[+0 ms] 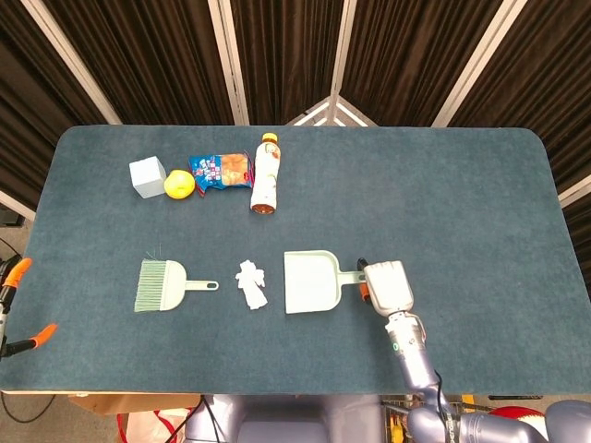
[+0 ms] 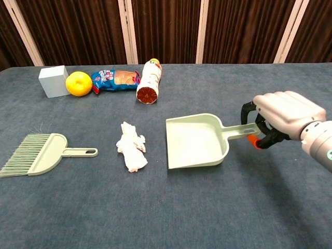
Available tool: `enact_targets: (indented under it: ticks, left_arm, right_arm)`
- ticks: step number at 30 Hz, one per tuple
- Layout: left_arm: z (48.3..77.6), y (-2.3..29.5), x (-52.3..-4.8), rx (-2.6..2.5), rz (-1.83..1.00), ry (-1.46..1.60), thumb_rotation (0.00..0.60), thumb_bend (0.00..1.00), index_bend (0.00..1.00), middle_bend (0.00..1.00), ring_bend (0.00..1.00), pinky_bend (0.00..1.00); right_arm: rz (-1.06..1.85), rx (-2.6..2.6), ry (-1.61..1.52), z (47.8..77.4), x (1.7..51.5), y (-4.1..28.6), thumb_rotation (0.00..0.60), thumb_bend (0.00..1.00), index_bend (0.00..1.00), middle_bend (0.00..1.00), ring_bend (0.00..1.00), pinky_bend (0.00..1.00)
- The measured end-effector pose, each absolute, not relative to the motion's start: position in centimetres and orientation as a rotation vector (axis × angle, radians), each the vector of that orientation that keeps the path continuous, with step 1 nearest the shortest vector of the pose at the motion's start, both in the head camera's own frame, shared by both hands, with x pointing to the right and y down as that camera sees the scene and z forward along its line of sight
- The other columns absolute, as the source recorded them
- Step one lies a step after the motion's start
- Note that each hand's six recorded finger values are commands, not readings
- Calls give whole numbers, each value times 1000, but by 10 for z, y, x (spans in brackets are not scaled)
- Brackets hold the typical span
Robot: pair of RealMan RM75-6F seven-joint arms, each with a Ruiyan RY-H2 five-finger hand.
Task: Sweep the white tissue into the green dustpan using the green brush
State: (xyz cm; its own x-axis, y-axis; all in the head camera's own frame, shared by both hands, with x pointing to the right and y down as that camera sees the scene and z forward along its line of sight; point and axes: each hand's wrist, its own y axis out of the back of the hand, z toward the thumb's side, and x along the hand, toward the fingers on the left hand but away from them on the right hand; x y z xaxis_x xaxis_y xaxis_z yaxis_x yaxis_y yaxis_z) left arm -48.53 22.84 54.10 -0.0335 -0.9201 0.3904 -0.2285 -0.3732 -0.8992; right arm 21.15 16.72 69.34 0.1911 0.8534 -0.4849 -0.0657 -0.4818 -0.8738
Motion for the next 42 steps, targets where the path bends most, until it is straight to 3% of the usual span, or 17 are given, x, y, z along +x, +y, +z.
enact_targets:
  ticks: [4, 8, 10, 14, 17, 24, 30, 42]
  left_arm:
    - [541, 225, -482, -1652, -1459, 1234, 600, 6, 0, 0, 0, 47]
    - [542, 218, -477, -1650, -1465, 1225, 600, 43, 10, 36, 60, 188]
    - [544, 213, -474, -1649, -1463, 1222, 600, 71, 52, 131, 167, 299]
    - [548, 200, -464, -1638, -1461, 1199, 600, 152, 189, 457, 485, 553]
    - [556, 185, -452, -1636, -1464, 1168, 600, 216, 279, 650, 645, 691]
    - [589, 153, -410, -1659, -1504, 1050, 600, 283, 380, 896, 890, 936]
    - [622, 139, -368, -1694, -1536, 976, 600, 308, 455, 986, 968, 1000]
    - [675, 136, -293, -1764, -1630, 868, 600, 335, 471, 1000, 1000, 1000]
  right_arm:
    - [1410, -1624, -754, 691, 216, 165, 600, 503, 669, 837, 840, 860]
    - [1415, -1619, -761, 691, 218, 166, 600, 502, 669, 837, 840, 860]
    - [1419, -1614, -760, 690, 220, 166, 600, 503, 669, 837, 840, 860]
    - [1423, -1613, -760, 689, 221, 166, 600, 503, 669, 840, 840, 860]
    - [1422, -1610, -753, 688, 220, 166, 600, 503, 669, 841, 839, 860]
    - [1423, -1594, -733, 688, 215, 165, 600, 503, 669, 842, 840, 860]
    - [1425, -1547, -712, 688, 221, 162, 600, 506, 669, 843, 840, 860]
    - [1440, -1522, -711, 687, 228, 156, 600, 510, 669, 844, 840, 860]
